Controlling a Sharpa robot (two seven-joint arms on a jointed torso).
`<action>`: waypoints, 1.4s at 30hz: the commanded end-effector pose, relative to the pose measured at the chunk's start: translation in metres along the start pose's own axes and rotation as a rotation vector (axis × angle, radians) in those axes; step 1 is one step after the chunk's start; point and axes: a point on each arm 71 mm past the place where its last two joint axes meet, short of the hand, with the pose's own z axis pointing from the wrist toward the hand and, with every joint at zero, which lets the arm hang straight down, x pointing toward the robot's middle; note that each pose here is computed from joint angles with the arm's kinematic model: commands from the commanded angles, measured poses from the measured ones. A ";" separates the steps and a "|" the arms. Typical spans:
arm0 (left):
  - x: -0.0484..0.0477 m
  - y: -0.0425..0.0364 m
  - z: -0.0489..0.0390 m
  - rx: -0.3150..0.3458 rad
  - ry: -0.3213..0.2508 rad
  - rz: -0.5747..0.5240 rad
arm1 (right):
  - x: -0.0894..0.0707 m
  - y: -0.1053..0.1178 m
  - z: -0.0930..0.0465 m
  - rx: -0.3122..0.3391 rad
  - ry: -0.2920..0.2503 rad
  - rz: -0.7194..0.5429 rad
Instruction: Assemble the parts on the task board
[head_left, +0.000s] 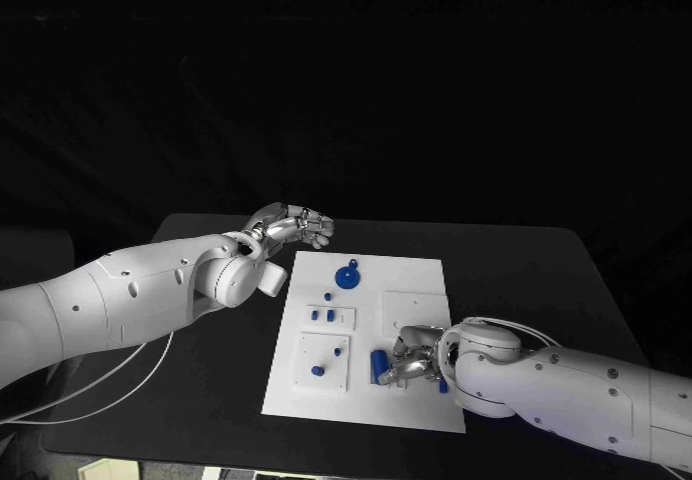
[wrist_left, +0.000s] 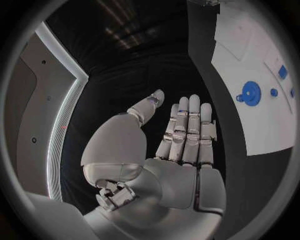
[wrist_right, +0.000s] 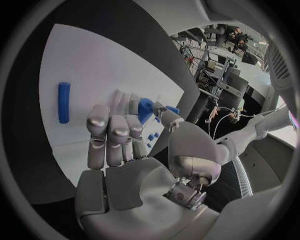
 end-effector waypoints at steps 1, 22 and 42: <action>0.0018 -0.0012 0.0003 0.006 0.014 -0.009 | 0.001 0.001 0.000 -0.013 0.012 -0.009; 0.0024 -0.0012 0.0006 0.006 0.016 -0.009 | 0.000 0.005 0.008 0.007 0.008 -0.039; 0.0007 -0.0006 0.0000 0.002 0.016 -0.009 | 0.005 0.005 0.008 0.009 0.027 -0.056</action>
